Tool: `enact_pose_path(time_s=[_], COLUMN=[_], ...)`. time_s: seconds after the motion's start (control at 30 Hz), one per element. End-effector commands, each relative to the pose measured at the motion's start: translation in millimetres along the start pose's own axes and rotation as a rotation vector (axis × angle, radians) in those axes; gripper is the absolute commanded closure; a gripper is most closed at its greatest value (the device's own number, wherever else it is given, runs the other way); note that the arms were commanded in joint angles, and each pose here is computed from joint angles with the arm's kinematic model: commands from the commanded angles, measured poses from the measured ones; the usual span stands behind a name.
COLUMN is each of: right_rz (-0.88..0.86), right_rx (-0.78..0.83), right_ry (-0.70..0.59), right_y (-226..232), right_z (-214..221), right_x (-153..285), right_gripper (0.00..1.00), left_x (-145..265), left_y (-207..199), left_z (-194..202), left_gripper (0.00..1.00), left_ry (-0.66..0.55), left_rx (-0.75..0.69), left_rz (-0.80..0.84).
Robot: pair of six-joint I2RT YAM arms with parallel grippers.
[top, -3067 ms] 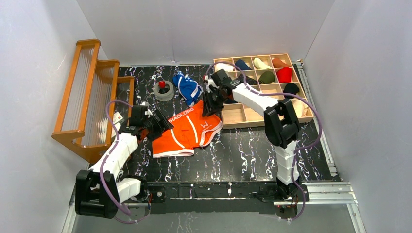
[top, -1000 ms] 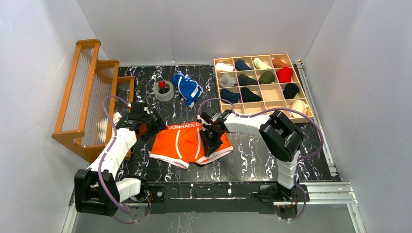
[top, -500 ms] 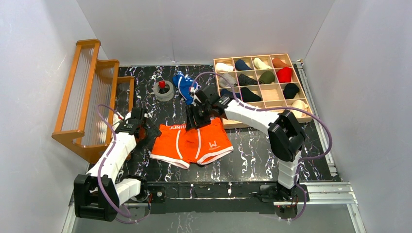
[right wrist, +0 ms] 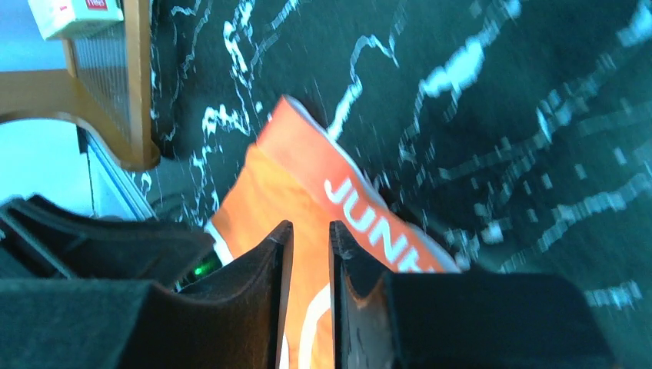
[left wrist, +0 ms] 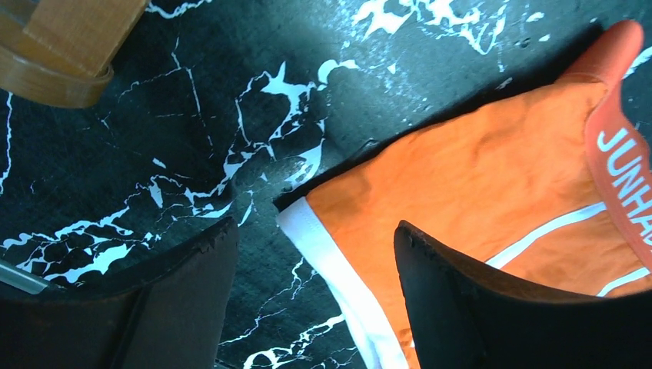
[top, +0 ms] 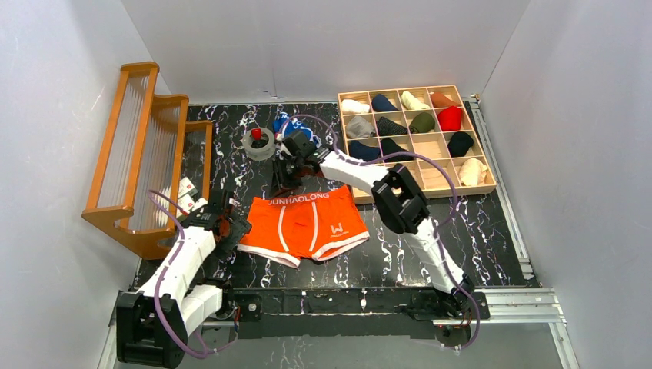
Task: Roll the underwear
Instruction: Fold the underwear at the center of the board.
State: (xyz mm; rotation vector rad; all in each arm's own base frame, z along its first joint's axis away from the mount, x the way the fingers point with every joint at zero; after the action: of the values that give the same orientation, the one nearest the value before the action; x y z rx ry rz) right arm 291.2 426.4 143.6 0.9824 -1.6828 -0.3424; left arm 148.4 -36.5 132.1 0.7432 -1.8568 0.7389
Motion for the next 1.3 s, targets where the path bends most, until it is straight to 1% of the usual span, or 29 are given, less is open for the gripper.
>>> enact_pose_path(time_s=[0.0,0.03,0.23,0.43,0.57,0.67,0.87,0.9,1.0,1.03,1.1,1.2,1.27], right_rz=[-0.106,-0.109,-0.112,-0.113,-0.055,0.014,0.049,0.059,0.056,0.052,0.054,0.048,0.039], right_rx=[0.067,0.073,0.095,0.088,0.086,0.121,0.186,0.201,0.276,0.284,0.285,0.292,0.304], right_ry=[-0.032,-0.027,-0.042,0.006,-0.001,-0.031,-0.05,-0.054,-0.059,-0.058,-0.067,-0.085,-0.107], right_y=[35,37,42,36,25,14,8,7,14,18,24,39,48], right_z=[-19,-19,-18,-6,-2,-4,-8,-8,-7,-7,-11,-19,-23], right_x=[-15,-21,-41,-57,-69,-75,-83,-83,-81,-79,-72,-54,-41], right_gripper=[0.71,0.72,0.73,0.75,0.75,0.75,0.75,0.74,0.7,0.68,0.64,0.54,0.47], left_x=[-3,-4,-7,-9,-13,-16,-27,-29,-31,-31,-28,-20,-12], left_y=[6,6,8,9,10,11,16,16,18,18,15,7,2], left_z=[3,4,3,3,6,9,19,21,22,23,20,14,9], left_gripper=[0.29,0.29,0.3,0.33,0.36,0.4,0.47,0.5,0.59,0.65,0.71,0.72,0.7], left_ry=[-0.005,-0.004,-0.015,-0.019,-0.009,0.014,0.062,0.068,0.074,0.073,0.068,0.053,0.036], left_rx=[0.048,0.047,0.036,0.033,0.032,0.027,0.036,0.036,0.032,0.029,0.02,0.0,-0.03], left_rz=[-0.03,-0.031,-0.06,-0.07,-0.068,-0.069,-0.069,-0.071,-0.075,-0.072,-0.049,0.019,0.064])
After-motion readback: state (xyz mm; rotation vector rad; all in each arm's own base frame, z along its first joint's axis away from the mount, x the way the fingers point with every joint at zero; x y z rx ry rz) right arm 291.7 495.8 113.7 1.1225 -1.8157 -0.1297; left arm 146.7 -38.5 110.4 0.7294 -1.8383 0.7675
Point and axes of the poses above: each gripper's point midway between its finger pads, its own x axis back along the fingers, its own y axis along the line the jaws close on, z = x × y, the point moved 10 cm from there along x, back along the fingers
